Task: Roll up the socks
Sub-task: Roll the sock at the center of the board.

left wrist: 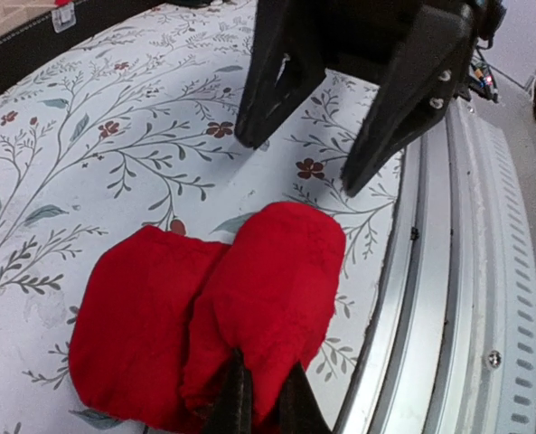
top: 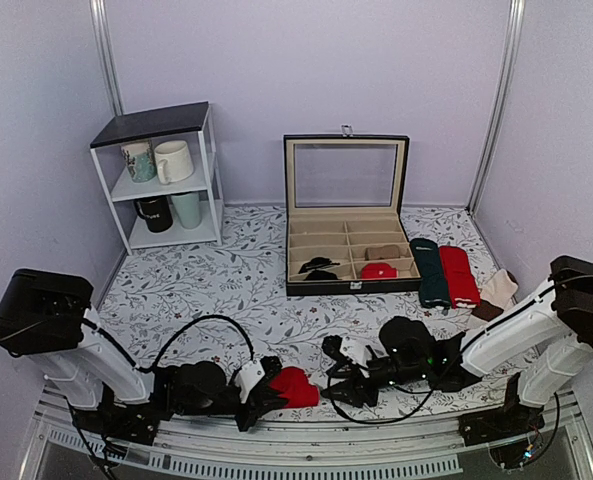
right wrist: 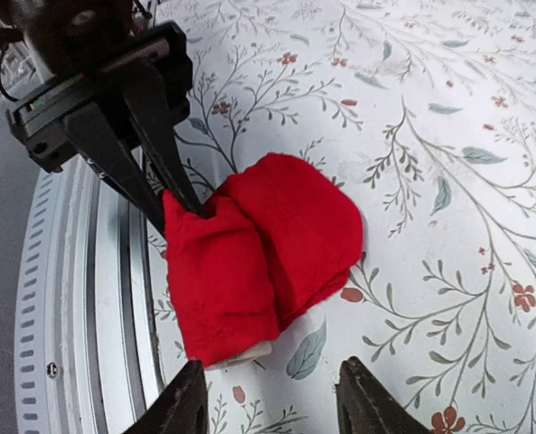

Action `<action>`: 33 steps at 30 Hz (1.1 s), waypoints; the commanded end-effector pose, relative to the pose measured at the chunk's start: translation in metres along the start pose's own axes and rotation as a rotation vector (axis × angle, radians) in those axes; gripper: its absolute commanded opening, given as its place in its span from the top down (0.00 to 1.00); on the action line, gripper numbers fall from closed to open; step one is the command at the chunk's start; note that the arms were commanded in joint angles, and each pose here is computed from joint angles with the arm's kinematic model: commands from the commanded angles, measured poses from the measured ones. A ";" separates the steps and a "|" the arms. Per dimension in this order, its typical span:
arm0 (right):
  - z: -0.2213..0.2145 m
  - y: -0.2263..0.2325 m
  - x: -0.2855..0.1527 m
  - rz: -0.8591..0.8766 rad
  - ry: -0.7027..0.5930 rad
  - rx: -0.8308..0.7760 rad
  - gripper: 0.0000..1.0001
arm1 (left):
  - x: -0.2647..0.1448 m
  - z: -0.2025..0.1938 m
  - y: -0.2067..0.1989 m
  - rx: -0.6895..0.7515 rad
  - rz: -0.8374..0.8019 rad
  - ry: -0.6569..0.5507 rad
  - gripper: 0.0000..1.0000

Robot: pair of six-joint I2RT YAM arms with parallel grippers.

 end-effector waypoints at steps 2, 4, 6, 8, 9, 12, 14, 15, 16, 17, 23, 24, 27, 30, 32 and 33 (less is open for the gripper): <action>0.008 0.016 -0.019 -0.035 -0.206 -0.337 0.45 | -0.006 -0.059 0.023 -0.081 0.049 0.302 1.00; 0.002 0.021 -0.012 -0.028 -0.170 -0.391 0.45 | -0.007 -0.060 0.025 -0.096 0.046 0.307 1.00; -0.001 0.025 -0.003 -0.040 -0.143 -0.435 0.45 | -0.008 -0.060 0.026 -0.109 0.039 0.309 1.00; -0.001 0.027 0.004 -0.061 -0.137 -0.468 0.44 | -0.009 -0.061 0.028 -0.118 0.037 0.312 1.00; 0.000 0.028 0.006 -0.073 -0.141 -0.485 0.44 | -0.009 -0.062 0.028 -0.122 0.036 0.316 1.00; 0.004 0.029 0.009 -0.081 -0.160 -0.514 0.44 | -0.011 -0.064 0.030 -0.133 0.035 0.324 1.00; 0.004 0.030 0.014 -0.072 -0.149 -0.529 0.44 | -0.012 -0.065 0.030 -0.139 0.034 0.325 1.00; 0.004 0.030 0.017 -0.069 -0.142 -0.539 0.44 | -0.012 -0.064 0.030 -0.142 0.032 0.322 1.00; 0.004 0.030 0.020 -0.066 -0.133 -0.543 0.44 | -0.012 -0.065 0.030 -0.145 0.032 0.321 1.00; 0.004 0.031 0.022 -0.057 -0.124 -0.549 0.45 | -0.013 -0.065 0.031 -0.148 0.033 0.320 1.00; -0.001 0.031 0.036 -0.032 -0.079 -0.550 0.48 | -0.014 -0.066 0.030 -0.149 0.026 0.318 1.00; -0.003 0.030 0.038 -0.035 -0.070 -0.547 0.49 | -0.014 -0.066 0.030 -0.150 0.024 0.318 1.00; -0.008 0.031 0.040 -0.017 -0.052 -0.528 0.53 | -0.015 -0.067 0.031 -0.151 0.024 0.322 1.00; -0.012 0.034 0.041 0.010 -0.033 -0.503 0.55 | -0.015 -0.068 0.031 -0.150 0.024 0.321 1.00; -0.015 0.036 0.043 0.014 -0.018 -0.494 0.58 | -0.015 -0.069 0.031 -0.151 0.022 0.323 1.00; -0.015 0.036 0.043 0.012 -0.016 -0.491 0.59 | -0.014 -0.069 0.031 -0.151 0.021 0.323 1.00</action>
Point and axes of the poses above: each gripper's point midway between its finger pads, its own x axis out along the fingers, its own y axis along the line the jaws close on, z = x × y, the point moved 6 cm from there along -x, back along the fingers, and after that the axes turned 9 degrees about -x, right-handed, at the moved point
